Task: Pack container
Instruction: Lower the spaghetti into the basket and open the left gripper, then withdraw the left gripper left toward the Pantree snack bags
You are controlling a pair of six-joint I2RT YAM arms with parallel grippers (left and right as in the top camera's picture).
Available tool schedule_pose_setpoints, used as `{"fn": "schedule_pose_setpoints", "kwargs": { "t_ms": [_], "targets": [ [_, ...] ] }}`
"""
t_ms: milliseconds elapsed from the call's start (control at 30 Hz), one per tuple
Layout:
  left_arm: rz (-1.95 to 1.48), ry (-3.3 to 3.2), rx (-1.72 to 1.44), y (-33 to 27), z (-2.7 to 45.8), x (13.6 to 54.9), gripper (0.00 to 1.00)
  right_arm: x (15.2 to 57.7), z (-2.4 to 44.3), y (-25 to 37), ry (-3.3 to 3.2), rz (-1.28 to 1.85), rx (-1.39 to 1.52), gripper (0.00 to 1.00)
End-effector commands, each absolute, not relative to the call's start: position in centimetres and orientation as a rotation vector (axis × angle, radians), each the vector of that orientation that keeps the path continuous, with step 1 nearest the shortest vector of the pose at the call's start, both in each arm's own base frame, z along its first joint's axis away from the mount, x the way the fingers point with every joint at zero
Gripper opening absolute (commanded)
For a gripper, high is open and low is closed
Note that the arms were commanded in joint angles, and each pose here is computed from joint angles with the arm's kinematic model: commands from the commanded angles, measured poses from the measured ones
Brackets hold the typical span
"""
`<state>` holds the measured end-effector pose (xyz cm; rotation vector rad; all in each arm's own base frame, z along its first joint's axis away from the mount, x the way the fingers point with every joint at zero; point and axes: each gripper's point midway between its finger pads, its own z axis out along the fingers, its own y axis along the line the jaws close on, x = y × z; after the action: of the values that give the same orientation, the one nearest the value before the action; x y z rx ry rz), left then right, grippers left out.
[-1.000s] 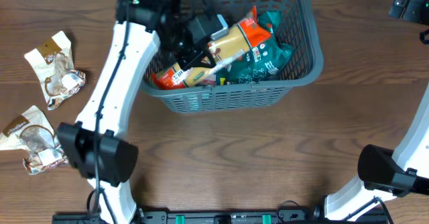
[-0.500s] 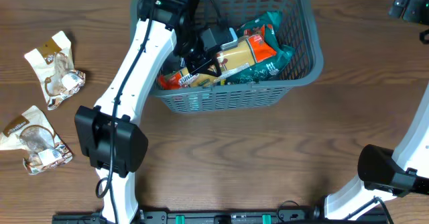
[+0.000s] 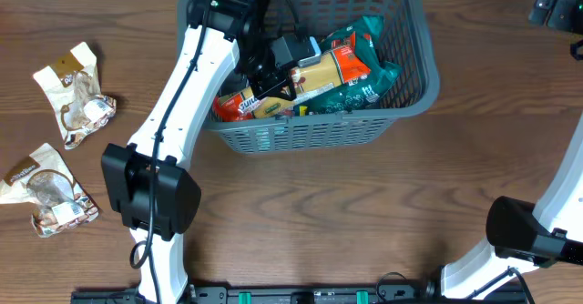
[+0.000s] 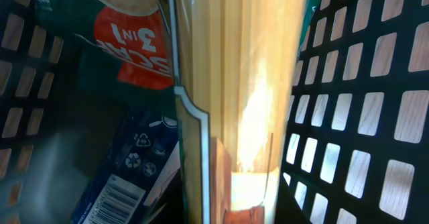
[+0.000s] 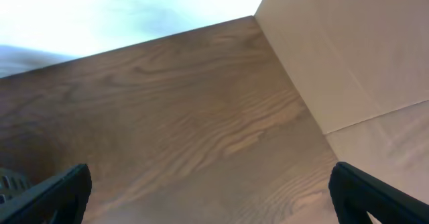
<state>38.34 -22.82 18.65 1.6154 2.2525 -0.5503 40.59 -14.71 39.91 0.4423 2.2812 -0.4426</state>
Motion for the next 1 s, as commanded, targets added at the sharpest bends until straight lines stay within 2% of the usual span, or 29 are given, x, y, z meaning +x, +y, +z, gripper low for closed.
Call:
{"fn": "schedule_pose_setpoints", "kwargs": {
  "t_ms": [0,133,167,200,633,800,967],
  "targets": [
    [-0.540,2.188,1.607,-23.1,20.7,38.5,0.06,39.7,41.2,-15.0,2.241,-0.453,0.473,0.99],
    [-0.540,2.191,1.602,-23.1,20.7,38.5,0.06,39.7,41.2,-15.0,2.241,-0.453,0.473,0.99],
    [-0.542,2.201,1.585,-23.1,20.7,38.6,0.46,39.7,41.2,-15.0,2.241,-0.453,0.473,0.99],
    [-0.543,2.210,1.569,-23.1,20.7,38.7,0.99,39.7,41.2,-15.0,2.241,-0.453,0.473,0.99],
    [-0.532,2.210,1.393,-24.0,22.2,41.1,0.98,39.7,41.2,-15.0,2.242,-0.453,0.473,0.99],
    [-0.519,2.154,1.258,-24.4,26.5,42.5,0.99,39.7,41.2,-15.0,2.241,-0.453,0.473,0.99],
    [-0.368,2.077,1.066,-22.9,33.7,43.8,0.99,39.7,41.2,-15.0,2.241,-0.453,0.474,0.99]
  ]
}}
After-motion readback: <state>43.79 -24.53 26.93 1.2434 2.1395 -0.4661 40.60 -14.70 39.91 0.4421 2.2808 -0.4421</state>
